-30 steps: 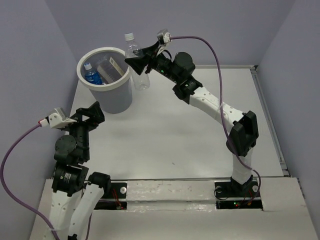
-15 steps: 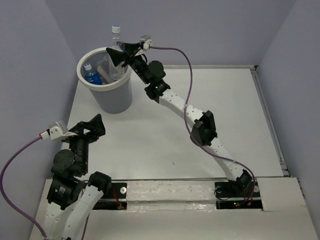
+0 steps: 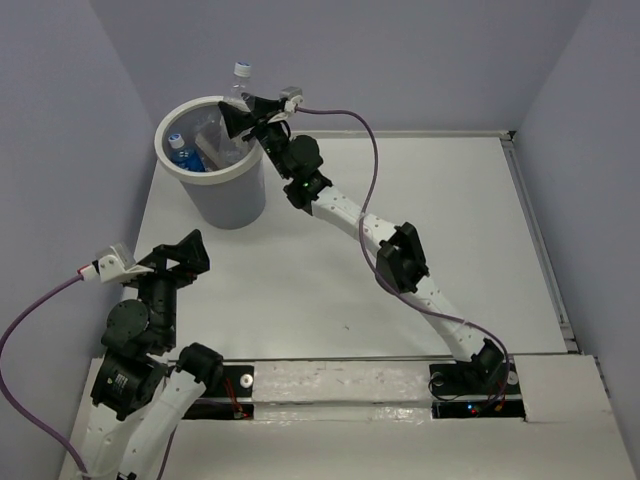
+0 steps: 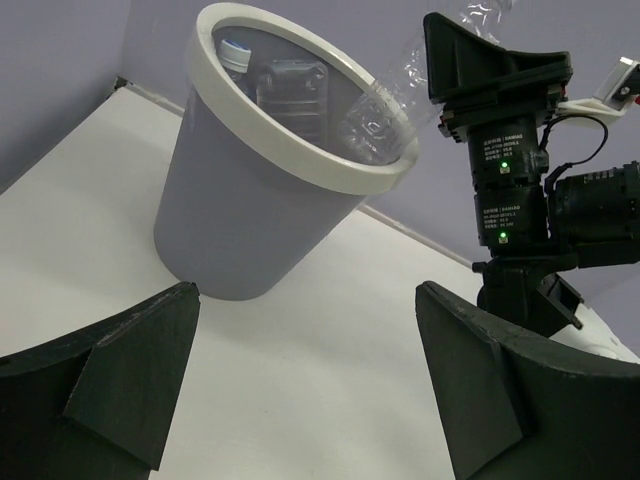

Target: Put the plastic bottles in the bin

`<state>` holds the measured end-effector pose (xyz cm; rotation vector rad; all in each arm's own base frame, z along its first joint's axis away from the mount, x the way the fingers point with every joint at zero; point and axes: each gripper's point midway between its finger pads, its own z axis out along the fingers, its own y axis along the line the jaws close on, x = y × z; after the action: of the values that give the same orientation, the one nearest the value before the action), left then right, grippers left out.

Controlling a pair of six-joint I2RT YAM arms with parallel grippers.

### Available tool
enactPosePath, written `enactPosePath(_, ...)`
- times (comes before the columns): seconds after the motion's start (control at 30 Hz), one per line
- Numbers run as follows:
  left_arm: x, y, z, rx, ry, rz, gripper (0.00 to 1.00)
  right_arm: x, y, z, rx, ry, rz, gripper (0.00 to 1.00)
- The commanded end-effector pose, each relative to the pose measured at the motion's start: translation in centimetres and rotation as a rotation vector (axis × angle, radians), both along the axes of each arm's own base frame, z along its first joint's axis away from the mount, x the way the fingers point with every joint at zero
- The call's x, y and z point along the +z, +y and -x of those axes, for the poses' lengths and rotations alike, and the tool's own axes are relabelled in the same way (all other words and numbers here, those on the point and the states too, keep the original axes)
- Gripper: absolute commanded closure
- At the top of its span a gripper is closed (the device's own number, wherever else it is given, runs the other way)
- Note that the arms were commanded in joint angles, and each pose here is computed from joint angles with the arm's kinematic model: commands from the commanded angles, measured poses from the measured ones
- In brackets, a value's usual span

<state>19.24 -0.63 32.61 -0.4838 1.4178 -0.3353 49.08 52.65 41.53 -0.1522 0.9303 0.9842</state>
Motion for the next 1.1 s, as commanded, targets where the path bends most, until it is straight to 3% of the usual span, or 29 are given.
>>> enactPosePath(0.0,0.2,0.4,-0.3,0.032,-0.006,0.01,0.01,0.9,0.8,1.4,-0.007,-0.049,0.028,0.28)
enactPosePath(0.03,0.2,0.4,-0.3,0.034,-0.006,0.009,0.01,1.7,0.4,1.7,-0.01,-0.059,0.025,0.23)
enactPosePath(0.23,0.0,0.7,-0.6,0.053,0.006,0.001,0.01,0.3,0.7,1.6,-0.018,-0.045,0.097,0.19)
enactPosePath(0.53,-0.3,1.4,-1.2,0.095,0.029,-0.019,0.01,3.1,-0.6,5.3,-0.026,-0.094,0.136,0.02)
enactPosePath(0.67,-0.4,1.7,-1.3,0.112,0.036,-0.027,0.01,3.8,-2.8,6.6,-0.047,-0.083,0.138,0.02)
enactPosePath(0.7,-0.4,1.9,-1.3,0.12,0.039,-0.029,0.01,6.4,-4.5,7.9,-0.05,-0.111,0.093,0.02)
enactPosePath(0.73,-0.5,2.0,-1.3,0.124,0.039,-0.03,0.01,4.1,-4.6,8.0,-0.047,-0.077,0.129,0.02)
enactPosePath(0.83,-0.7,2.1,-1.5,0.132,0.047,-0.038,0.01,4.0,-6.8,9.8,-0.038,-0.061,0.129,0.05)
enactPosePath(0.9,-0.7,2.2,-1.6,0.138,0.053,-0.038,0.01,2.6,-9.1,11.6,-0.03,-0.018,0.153,0.15)
enactPosePath(0.97,-0.8,2.2,-1.6,0.138,0.056,-0.041,0.01,1.4,-10.9,13.2,-0.016,0.018,0.166,0.43)
enactPosePath(1.0,-0.8,2.2,-1.6,0.138,0.054,-0.04,0.01,3.2,-13.1,15.1,-0.012,0.003,0.136,0.61)
enactPosePath(1.03,-0.9,2.0,-1.7,0.126,0.056,-0.045,0.01,-1.1,-13.8,15.7,0.001,0.07,0.206,0.91)
enactPosePath(1.07,-0.8,1.8,-1.6,0.114,0.049,-0.04,0.01,-1.9,-14.8,16.5,0.002,0.09,0.221,0.98)
